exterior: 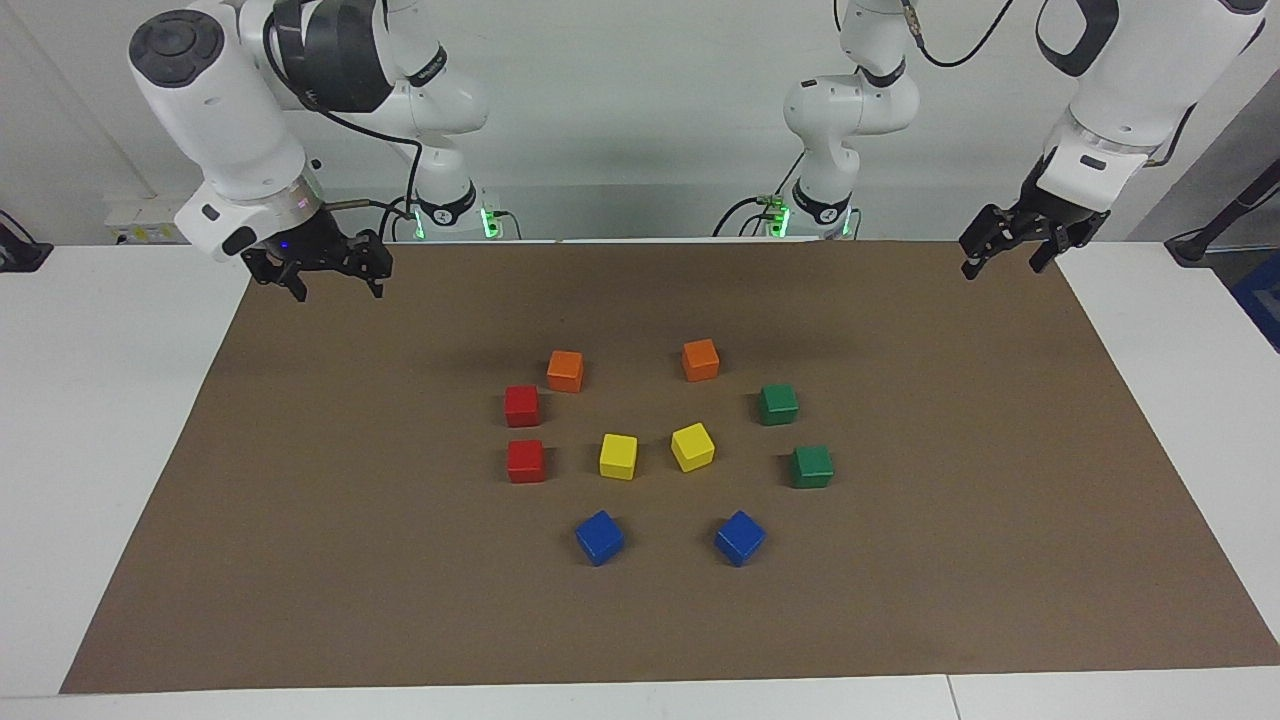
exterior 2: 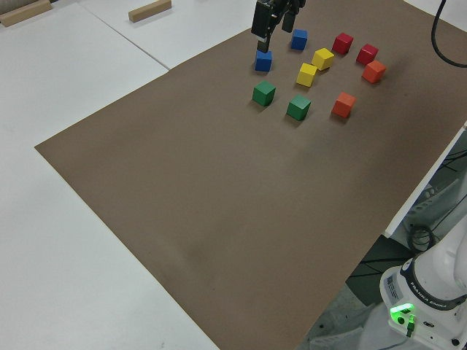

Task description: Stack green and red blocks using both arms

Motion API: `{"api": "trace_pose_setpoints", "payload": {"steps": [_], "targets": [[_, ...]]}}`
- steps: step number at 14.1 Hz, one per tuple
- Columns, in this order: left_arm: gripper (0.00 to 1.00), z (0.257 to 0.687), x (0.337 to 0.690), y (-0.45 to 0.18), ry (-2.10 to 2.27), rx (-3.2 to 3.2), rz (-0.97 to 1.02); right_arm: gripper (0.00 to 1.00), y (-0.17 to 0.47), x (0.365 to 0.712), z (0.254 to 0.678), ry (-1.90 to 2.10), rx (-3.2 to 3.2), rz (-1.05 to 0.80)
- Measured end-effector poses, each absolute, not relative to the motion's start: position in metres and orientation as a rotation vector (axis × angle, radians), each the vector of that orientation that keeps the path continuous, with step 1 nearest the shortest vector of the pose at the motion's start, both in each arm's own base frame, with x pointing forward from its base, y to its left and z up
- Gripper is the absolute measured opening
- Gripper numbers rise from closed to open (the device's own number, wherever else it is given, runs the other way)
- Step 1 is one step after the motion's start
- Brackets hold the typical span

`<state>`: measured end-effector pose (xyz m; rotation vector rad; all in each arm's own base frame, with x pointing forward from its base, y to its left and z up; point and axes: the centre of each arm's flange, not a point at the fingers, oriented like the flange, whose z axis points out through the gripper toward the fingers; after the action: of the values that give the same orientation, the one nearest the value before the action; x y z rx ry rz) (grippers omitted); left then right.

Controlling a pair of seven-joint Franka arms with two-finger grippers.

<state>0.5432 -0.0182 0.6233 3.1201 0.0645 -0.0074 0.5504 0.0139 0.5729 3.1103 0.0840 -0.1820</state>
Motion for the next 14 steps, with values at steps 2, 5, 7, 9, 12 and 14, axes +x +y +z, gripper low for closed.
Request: {"api": "trace_pose_setpoints", "payload": {"steps": [2, 5, 7, 9, 12, 14], "targets": [[1.00, 0.6233, 0.5432, -0.0182, 0.064, 3.120, -0.007, 1.00, 0.0139, 0.5504, 0.5728, 0.084, 3.110, -0.182], [1.00, 0.6233, 0.5432, -0.0182, 0.062, 3.120, -0.007, 1.00, 0.0139, 0.5504, 0.5728, 0.084, 3.110, -0.183], [1.00, 0.6233, 0.5432, -0.0183, 0.060, 3.120, -0.007, 1.00, 0.0139, 0.5504, 0.5727, 0.084, 3.110, -0.183], [1.00, 0.6233, 0.5432, -0.0183, 0.058, 3.120, -0.007, 1.00, 0.0140, 0.5504, 0.5726, 0.084, 3.110, -0.183], [1.00, 0.6215, 0.5431, -0.0182, -0.010, 3.121, -0.011, 1.00, 0.0143, 0.5503, 0.5725, 0.085, 3.110, -0.183], [1.00, 0.6154, 0.5445, -0.0196, -0.032, 3.121, -0.005, 1.00, 0.0150, 0.5503, 0.5725, 0.087, 3.110, -0.183]]}}
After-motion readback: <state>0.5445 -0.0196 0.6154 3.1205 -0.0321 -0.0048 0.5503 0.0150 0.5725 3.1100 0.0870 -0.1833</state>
